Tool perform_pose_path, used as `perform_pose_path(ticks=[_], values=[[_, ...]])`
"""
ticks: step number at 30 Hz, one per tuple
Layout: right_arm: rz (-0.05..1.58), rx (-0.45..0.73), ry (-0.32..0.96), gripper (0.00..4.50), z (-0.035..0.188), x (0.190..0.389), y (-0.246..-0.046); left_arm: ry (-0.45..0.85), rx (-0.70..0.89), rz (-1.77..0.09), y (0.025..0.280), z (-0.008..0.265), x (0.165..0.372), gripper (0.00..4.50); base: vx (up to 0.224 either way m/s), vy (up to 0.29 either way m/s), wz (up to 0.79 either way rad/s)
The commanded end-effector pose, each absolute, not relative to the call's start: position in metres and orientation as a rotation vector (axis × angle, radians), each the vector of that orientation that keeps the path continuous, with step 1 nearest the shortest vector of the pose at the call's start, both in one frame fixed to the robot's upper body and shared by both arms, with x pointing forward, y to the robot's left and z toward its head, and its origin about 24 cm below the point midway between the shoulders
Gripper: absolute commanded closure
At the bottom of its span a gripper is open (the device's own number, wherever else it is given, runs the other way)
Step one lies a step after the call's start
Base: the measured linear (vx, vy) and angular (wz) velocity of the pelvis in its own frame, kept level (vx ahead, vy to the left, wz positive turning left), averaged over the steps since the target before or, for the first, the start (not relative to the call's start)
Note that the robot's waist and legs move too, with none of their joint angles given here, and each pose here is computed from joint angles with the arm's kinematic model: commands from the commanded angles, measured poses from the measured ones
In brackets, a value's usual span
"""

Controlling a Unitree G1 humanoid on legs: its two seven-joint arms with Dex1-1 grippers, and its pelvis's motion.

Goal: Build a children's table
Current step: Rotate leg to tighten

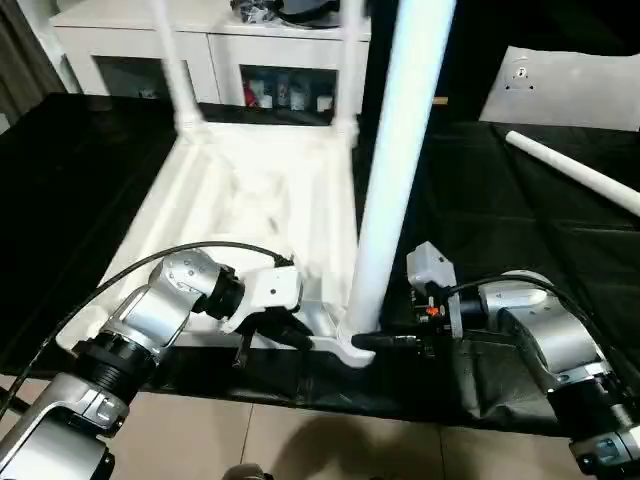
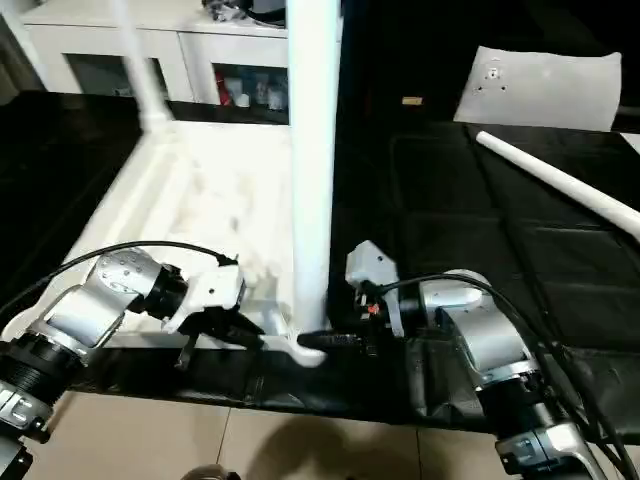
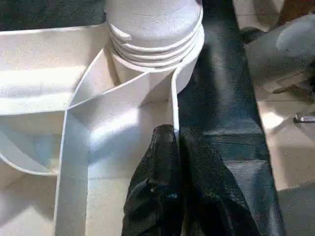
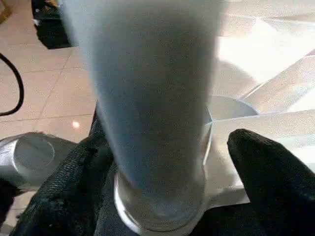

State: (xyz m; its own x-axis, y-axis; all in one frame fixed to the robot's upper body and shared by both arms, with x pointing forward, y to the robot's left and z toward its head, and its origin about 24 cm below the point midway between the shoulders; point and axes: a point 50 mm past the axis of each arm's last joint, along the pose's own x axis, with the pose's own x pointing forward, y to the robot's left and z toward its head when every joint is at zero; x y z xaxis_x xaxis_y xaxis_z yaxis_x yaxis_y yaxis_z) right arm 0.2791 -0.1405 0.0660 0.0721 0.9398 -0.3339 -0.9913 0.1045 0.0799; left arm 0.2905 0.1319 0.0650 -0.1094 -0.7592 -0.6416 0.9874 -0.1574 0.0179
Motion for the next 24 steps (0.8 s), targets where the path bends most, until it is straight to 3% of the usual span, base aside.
perform_pose_path(ticks=[1, 15, 24], values=[[1.495, -0.182, 0.312, 0.84, 0.072, 0.281, -0.14, 0.49, 0.657, -1.724, 0.125, 0.068, 0.288, 4.5, 0.0, 0.0, 0.0], [1.556, -0.107, 0.349, 2.11, 0.07, 0.274, -0.138, 0.503, 0.658, -1.728, 0.128, 0.065, 0.286, 4.5, 0.0, 0.0, 0.0], [1.564, -0.027, 0.356, 2.51, 0.067, 0.264, -0.129, 0.495, 0.625, -1.667, 0.126, 0.063, 0.289, 4.5, 0.0, 0.0, 0.0]])
